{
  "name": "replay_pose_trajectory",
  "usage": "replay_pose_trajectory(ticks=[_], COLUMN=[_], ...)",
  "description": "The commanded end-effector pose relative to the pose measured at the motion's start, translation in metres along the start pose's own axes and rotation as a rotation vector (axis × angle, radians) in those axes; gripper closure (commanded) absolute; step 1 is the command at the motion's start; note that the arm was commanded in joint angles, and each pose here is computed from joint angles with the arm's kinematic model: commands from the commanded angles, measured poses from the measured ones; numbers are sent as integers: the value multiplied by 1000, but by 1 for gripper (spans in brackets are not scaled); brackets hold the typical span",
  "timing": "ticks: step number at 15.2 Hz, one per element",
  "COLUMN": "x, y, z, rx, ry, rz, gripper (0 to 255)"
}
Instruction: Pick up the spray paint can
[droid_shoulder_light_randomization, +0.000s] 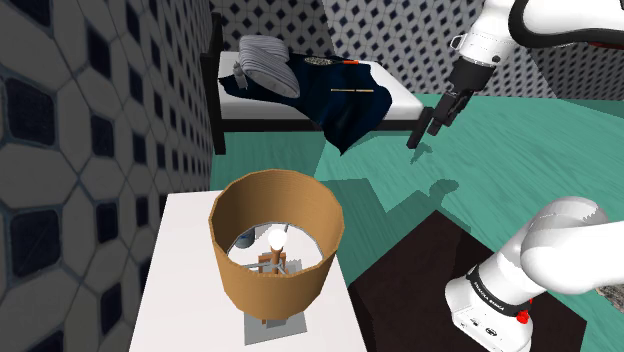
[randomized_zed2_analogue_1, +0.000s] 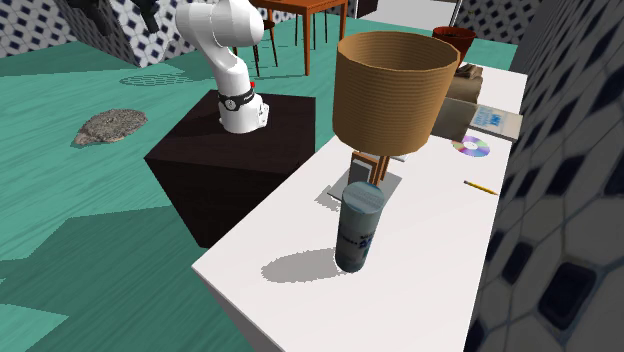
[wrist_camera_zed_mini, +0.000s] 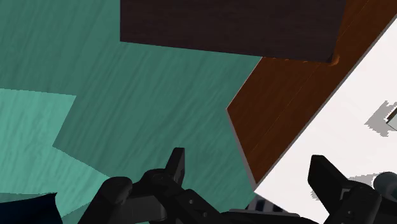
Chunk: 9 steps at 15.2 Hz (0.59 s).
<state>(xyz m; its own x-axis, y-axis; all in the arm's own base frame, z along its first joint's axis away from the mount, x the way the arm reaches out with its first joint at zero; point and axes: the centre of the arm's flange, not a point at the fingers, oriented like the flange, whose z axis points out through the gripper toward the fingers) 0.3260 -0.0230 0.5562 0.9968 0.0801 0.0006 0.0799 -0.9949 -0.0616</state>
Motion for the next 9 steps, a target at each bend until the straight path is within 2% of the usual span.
replay_pose_trajectory(ticks=[1, 9], x=[0, 45], y=[0, -88], z=[0, 36], rx=[0, -13], ry=[0, 29], rz=[0, -17], gripper=[0, 0])
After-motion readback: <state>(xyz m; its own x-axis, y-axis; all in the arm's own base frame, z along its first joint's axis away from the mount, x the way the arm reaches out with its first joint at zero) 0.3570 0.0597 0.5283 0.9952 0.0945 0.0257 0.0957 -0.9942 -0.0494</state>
